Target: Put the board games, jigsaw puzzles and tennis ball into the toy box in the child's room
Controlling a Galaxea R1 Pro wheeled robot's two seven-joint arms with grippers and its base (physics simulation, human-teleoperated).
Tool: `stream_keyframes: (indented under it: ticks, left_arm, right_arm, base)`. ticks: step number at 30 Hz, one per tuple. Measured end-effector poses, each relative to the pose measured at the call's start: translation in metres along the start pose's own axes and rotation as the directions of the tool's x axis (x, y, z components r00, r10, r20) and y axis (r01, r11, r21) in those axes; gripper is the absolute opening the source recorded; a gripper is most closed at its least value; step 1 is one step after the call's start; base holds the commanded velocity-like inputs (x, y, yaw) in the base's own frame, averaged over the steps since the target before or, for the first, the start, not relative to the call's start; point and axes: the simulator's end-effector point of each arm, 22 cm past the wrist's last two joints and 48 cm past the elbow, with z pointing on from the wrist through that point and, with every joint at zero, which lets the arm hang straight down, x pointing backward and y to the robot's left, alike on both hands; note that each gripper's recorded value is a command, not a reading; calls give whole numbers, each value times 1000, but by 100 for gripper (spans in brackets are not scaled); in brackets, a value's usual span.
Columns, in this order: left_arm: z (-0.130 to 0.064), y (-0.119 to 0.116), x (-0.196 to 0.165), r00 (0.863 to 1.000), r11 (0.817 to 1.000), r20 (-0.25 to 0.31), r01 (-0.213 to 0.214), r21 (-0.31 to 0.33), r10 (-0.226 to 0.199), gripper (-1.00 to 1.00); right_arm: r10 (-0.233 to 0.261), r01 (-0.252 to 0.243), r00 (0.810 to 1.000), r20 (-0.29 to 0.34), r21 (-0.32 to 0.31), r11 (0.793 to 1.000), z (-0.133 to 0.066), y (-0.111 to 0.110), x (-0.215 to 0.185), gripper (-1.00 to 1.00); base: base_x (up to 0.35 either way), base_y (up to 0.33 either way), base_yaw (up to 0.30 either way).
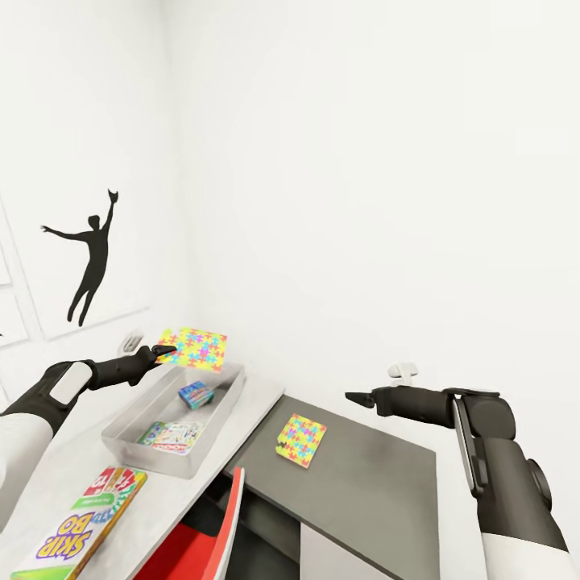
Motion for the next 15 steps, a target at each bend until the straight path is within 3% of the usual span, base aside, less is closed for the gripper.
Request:
stream_keyframes:
  ticks: [15]
  left_arm:
    - [8,11,6,1000,1000,-13,7,-14,-7,-100]
  right_arm:
    - [14,-14,1000,-18,2,1000,7,-6,8,100]
  base:
    - [128,42,0]
